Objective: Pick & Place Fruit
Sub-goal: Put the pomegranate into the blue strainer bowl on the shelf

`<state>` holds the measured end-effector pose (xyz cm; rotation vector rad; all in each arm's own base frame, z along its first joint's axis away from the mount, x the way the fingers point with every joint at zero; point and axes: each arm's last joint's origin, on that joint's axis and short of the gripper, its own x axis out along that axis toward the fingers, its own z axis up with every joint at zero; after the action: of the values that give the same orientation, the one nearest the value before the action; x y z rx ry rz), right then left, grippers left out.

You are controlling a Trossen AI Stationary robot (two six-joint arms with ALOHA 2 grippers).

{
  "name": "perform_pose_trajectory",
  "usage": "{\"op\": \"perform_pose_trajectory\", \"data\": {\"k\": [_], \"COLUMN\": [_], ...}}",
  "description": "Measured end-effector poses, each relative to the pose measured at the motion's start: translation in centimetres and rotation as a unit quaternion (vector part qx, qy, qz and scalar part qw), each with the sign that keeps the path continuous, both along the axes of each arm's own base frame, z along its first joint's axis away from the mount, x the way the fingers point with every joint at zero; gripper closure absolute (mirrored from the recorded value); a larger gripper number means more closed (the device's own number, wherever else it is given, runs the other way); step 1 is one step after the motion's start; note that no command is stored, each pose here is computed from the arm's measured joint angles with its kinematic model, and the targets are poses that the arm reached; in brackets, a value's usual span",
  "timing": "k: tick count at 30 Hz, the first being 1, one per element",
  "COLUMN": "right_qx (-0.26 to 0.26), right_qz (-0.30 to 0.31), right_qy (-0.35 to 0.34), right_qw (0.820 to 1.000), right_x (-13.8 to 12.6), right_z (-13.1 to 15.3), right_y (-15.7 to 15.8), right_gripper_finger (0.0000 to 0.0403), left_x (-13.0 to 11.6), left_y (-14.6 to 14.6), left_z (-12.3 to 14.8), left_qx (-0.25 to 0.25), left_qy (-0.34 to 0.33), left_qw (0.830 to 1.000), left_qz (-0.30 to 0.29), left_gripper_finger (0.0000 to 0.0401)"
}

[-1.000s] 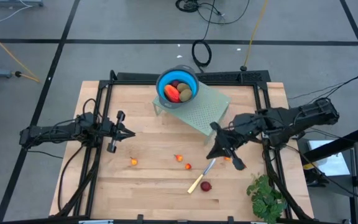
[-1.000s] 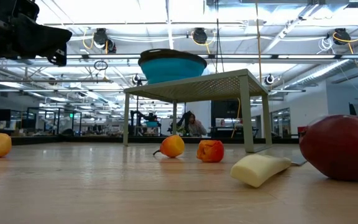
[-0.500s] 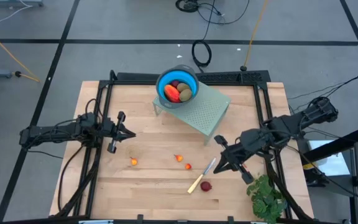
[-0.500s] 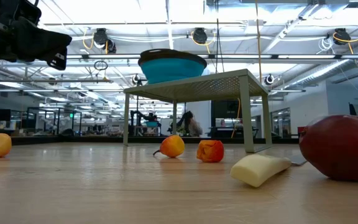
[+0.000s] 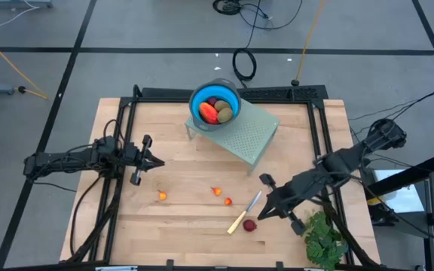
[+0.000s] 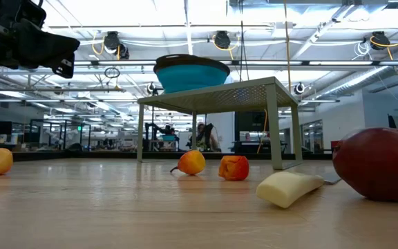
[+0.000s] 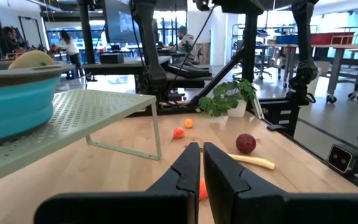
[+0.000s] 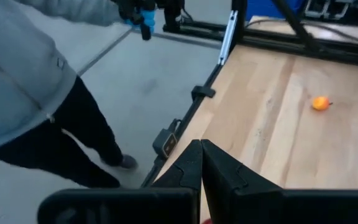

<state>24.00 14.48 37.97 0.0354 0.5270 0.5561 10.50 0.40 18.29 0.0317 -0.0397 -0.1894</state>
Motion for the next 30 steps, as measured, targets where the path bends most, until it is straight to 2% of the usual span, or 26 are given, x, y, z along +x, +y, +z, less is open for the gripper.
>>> {"op": "perform_pose_trajectory", "data": {"k": [10,14,30], "right_qx": [0.015,0.017,0.018], "right_qz": [-0.028,-0.067,-0.124], "right_qy": [0.104,0.133,0.245], "right_qw": [0.994,0.989,0.961], "right_x": [2.7,3.5,4.3], "right_z": [-4.1,-5.6,-10.0], "right_y": [2.7,3.5,5.9], "right_gripper_finger": [0.0403,0.0403,0.0403], "left_x": [0.0,0.0,0.0], "left_y": [0.0,0.0,0.0], "left_z": [0.0,0.0,0.0], "left_qx": [-0.003,-0.003,-0.003], "left_qy": [0.001,0.001,-0.001], "left_qw": [1.000,1.000,1.000], "left_qz": [-0.001,-0.001,-0.002], "left_gripper_finger": [0.0377,0.0377,0.0377]}}
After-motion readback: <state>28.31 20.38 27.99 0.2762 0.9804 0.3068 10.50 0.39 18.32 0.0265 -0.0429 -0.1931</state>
